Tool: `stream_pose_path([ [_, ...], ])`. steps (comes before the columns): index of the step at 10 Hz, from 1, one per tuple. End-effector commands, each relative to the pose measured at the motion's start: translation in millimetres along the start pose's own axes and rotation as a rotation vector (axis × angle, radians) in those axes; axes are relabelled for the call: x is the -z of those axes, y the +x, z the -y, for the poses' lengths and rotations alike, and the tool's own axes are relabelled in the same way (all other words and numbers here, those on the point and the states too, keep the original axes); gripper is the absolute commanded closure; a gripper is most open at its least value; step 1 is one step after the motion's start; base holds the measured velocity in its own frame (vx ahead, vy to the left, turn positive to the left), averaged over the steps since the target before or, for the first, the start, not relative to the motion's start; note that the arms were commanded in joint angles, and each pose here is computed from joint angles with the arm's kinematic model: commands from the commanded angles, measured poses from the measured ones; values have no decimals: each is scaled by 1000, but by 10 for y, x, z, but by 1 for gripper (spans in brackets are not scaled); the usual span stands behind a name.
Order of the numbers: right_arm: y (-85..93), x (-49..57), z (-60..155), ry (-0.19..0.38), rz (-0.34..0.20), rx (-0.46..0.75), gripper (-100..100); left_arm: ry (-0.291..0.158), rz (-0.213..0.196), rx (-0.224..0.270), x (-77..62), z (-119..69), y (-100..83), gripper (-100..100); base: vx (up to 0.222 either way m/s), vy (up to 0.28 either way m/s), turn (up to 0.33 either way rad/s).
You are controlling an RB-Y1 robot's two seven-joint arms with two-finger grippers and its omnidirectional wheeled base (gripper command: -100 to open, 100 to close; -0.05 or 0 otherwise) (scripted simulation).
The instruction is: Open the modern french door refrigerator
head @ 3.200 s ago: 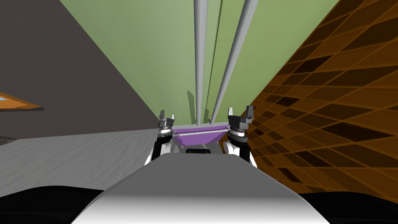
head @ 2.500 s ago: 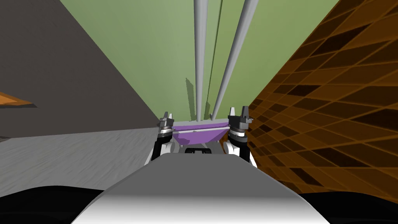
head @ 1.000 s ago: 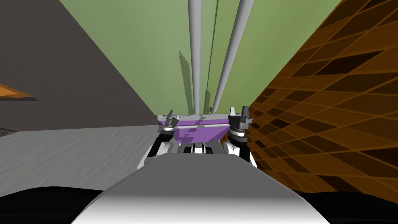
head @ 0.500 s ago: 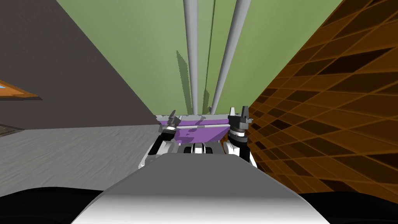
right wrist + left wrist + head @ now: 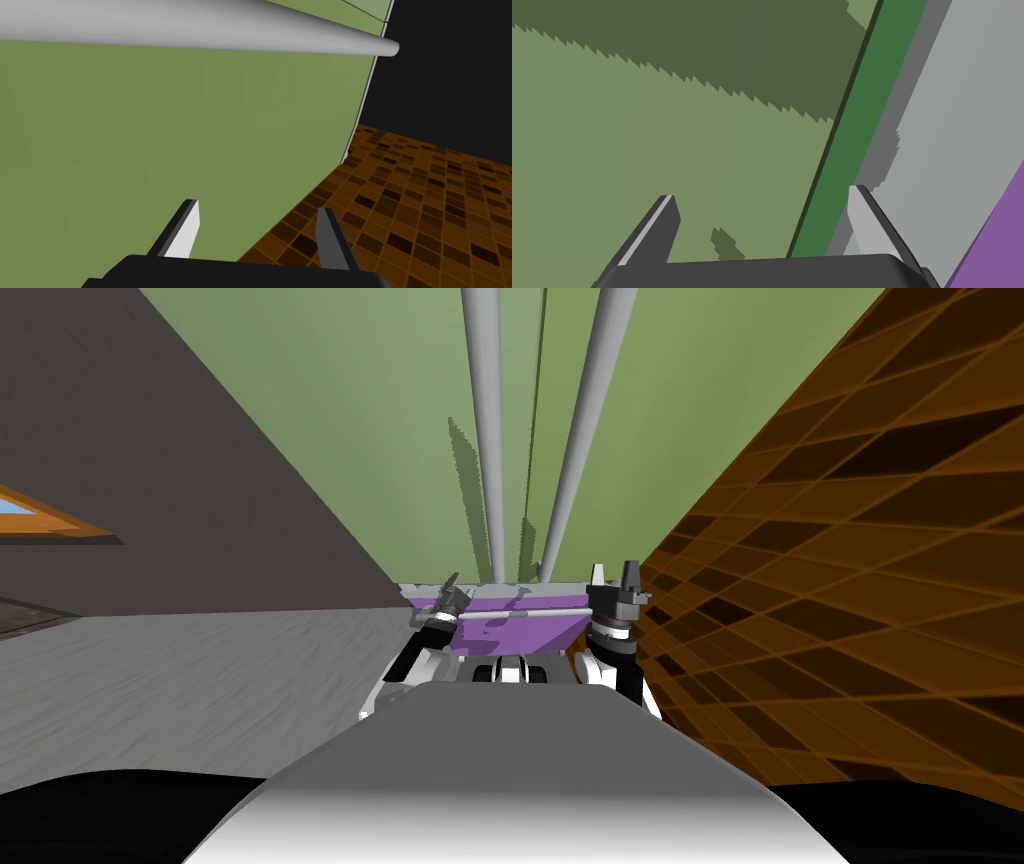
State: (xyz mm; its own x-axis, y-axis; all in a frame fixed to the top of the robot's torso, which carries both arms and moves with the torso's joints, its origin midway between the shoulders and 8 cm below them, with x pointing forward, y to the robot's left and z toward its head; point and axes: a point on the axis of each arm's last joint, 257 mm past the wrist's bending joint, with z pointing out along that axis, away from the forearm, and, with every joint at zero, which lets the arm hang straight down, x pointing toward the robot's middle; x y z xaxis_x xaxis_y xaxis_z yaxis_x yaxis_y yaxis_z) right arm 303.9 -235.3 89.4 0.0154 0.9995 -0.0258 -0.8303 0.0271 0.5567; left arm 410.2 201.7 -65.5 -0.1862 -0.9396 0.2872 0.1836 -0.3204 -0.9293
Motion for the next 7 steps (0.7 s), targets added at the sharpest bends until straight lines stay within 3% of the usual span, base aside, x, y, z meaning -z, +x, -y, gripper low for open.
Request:
stream_pose_path([
  [1,0,0,0,0,0,0,0,-57,-5,51,-13,-127,72,-100,7,-28,25],
  [5,0,0,0,0,0,0,0,-146,-13,134,-5,-324,217,-100,5,-35,28],
  [7,0,0,0,0,0,0,0,-169,-16,155,1,-372,260,-100,3,-24,14],
])
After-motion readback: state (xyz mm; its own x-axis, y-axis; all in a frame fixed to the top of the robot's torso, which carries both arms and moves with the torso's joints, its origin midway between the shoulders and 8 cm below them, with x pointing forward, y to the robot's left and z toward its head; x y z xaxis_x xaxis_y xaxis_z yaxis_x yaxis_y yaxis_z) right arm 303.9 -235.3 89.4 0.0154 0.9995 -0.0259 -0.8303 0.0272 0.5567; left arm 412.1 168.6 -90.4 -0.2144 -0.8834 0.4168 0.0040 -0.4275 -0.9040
